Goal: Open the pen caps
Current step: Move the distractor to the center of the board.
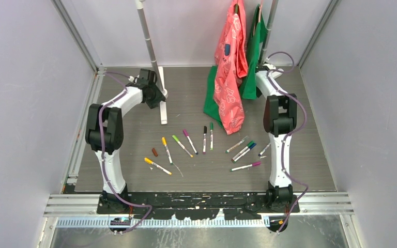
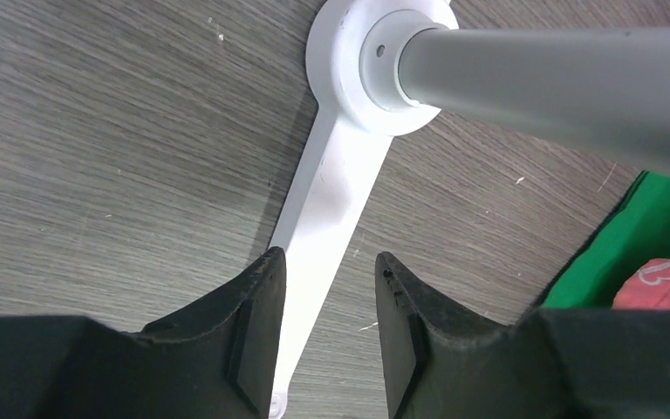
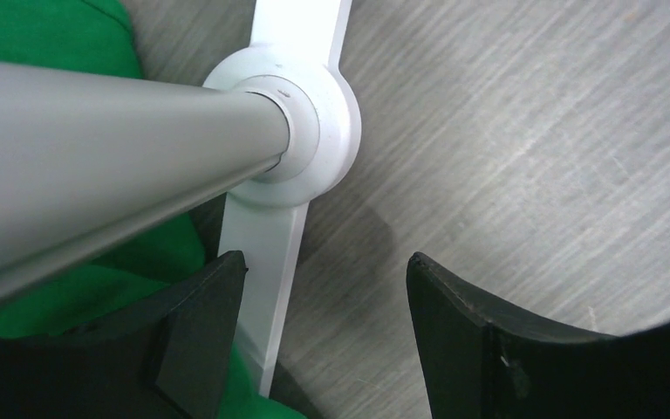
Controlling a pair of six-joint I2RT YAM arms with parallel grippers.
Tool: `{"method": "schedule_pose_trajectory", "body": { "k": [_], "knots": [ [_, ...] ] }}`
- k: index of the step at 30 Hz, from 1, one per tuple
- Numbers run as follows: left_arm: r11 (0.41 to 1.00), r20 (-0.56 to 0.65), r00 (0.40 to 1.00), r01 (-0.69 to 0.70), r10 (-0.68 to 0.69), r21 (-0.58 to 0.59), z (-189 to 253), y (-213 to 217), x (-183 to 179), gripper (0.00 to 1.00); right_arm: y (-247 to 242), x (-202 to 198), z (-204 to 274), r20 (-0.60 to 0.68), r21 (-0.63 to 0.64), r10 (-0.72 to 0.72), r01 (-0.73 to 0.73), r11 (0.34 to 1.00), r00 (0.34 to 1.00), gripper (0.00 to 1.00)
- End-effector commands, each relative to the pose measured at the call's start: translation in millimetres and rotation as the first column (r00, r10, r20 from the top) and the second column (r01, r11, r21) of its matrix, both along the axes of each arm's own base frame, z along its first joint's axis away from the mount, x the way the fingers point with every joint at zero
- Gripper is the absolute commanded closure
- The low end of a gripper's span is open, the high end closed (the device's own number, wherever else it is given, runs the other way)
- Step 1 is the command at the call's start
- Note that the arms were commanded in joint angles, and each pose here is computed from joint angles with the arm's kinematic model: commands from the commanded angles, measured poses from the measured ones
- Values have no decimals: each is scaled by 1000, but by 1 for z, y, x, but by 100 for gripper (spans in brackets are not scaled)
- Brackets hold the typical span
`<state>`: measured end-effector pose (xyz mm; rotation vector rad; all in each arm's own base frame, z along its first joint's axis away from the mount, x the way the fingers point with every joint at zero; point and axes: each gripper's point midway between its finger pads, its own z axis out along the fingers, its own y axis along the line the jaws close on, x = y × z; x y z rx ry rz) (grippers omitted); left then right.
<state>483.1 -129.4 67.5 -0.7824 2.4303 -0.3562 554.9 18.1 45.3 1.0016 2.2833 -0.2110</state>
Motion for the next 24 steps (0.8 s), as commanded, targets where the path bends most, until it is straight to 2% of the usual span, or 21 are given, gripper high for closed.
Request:
{"method": "schedule_pose_trajectory", "body": {
  "k": [1,8,14,21,24],
  "knots": [
    [999,35,999,23,-24,26,0,-1,6,57,18,18,7,38,-17,59,-59,998,998,27],
    [996,15,999,43,-44,78,-12,4,9,56,42,27,24,82,-66,126,-120,991,989,27],
    [994,-48,998,47,-42,101,-31,6,6,56,54,31,30,114,-44,137,-133,990,984,27],
    [988,-191,981,38,-9,149,-50,13,-6,57,63,37,34,127,-29,155,-152,988,980,26],
    [986,-254,967,34,8,164,-61,16,-10,60,66,38,40,140,-28,167,-165,986,976,26]
  ]
}}
